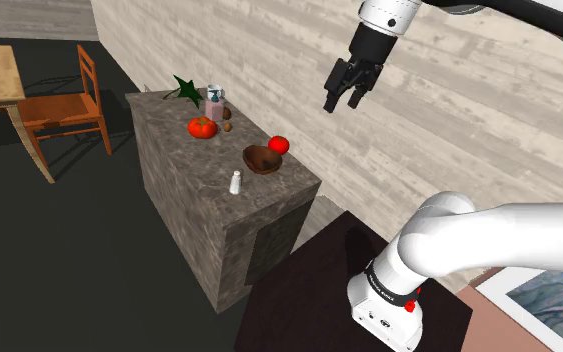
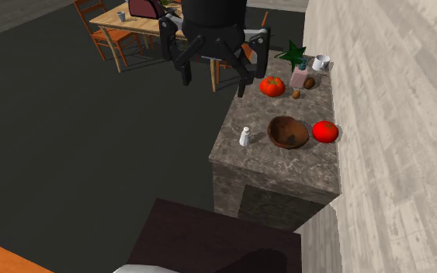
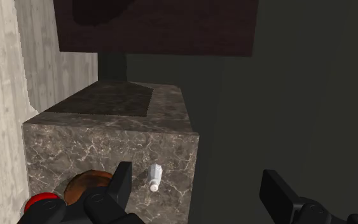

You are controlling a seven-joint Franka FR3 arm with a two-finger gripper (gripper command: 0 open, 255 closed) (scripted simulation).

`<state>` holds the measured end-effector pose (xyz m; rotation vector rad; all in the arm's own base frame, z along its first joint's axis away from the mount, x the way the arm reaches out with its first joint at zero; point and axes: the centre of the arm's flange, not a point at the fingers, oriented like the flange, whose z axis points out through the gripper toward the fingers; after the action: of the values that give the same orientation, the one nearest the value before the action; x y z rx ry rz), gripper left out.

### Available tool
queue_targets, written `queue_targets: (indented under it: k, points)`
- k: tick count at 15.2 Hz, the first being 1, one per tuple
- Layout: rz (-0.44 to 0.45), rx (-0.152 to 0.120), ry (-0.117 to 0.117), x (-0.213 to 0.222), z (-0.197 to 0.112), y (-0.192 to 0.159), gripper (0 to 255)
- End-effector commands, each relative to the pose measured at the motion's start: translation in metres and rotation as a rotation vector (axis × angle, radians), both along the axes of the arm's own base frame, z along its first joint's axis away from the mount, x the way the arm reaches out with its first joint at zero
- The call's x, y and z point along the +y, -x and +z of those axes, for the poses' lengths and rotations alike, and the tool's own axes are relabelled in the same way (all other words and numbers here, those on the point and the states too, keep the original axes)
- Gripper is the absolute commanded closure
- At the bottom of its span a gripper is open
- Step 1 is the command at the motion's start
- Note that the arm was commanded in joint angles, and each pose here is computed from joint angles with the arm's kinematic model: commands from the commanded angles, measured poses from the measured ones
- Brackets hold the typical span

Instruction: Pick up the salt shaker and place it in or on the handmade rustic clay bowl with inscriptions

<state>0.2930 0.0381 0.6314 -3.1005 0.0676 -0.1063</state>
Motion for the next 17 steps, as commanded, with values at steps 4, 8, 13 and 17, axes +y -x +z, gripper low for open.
queue_targets:
  k: [4,8,13,17]
  points:
    - [-0.002,0.004,0.003,-0.002,-0.030,-0.026,0]
    - [-0.005,0.010,0.007,-0.005,-0.070,-0.061,0]
    - [-0.009,0.017,0.012,-0.010,-0.120,-0.105,0]
    - [-0.012,0.023,0.016,-0.014,-0.161,-0.139,0]
